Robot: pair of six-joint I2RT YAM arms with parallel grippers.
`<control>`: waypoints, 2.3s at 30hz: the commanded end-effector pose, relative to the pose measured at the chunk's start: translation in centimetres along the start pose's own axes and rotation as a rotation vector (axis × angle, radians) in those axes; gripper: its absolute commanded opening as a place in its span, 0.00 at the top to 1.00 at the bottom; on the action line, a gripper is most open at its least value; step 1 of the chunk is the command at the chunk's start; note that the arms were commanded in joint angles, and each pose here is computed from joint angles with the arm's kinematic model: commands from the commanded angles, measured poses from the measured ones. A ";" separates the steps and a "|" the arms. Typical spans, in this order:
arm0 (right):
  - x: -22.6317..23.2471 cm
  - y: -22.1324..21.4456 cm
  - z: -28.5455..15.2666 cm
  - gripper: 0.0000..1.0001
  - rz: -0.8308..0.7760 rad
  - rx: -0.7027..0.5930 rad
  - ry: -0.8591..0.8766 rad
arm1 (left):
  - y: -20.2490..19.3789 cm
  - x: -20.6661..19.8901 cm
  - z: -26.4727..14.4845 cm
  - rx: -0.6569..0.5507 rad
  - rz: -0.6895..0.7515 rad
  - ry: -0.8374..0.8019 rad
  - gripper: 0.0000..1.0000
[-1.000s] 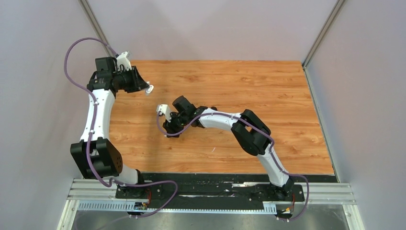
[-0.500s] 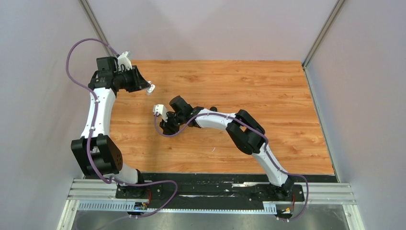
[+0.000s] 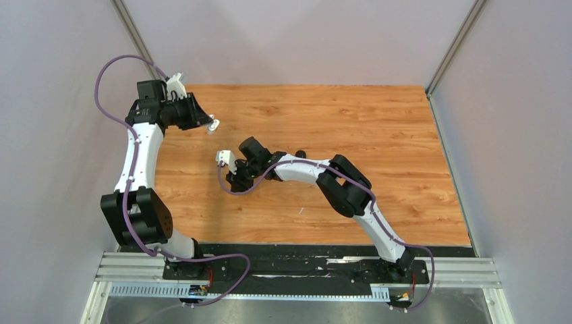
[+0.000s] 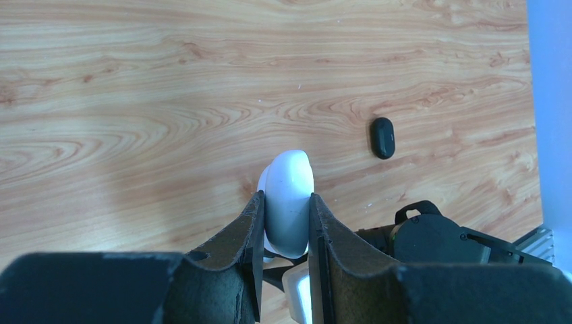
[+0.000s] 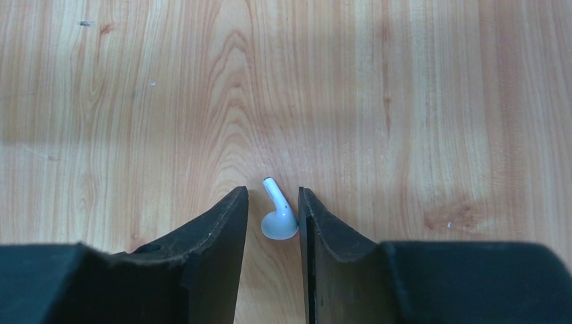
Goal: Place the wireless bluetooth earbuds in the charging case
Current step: Pick up the earbud from the center of the board.
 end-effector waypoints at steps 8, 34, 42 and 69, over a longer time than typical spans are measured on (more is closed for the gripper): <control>-1.9 0.1 -0.5 0.64 -0.034 0.048 -0.117 | 1.1 -0.6 -0.4 -0.044 0.010 -0.032 1.00; -3.1 -2.2 -1.7 0.62 -0.025 0.168 -0.256 | 0.7 -0.7 -0.3 -0.039 -0.006 -0.056 1.00; -3.4 -2.6 -2.0 0.67 0.011 0.178 -0.277 | 0.8 -0.8 -0.2 -0.041 -0.009 -0.064 1.00; -5.1 4.5 -19.7 1.00 -0.690 0.048 -0.574 | -1.6 -2.6 5.2 0.095 0.031 -0.183 1.00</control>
Point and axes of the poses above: each gripper's point midway between its finger pads, its own z axis out along the fingers, its own x axis along the line the jaws close on, y = z × x, the point moved 5 cm from there along -z, back along the fingers, and after that the axes turned 9 degrees about -z, right-handed, at the moved point
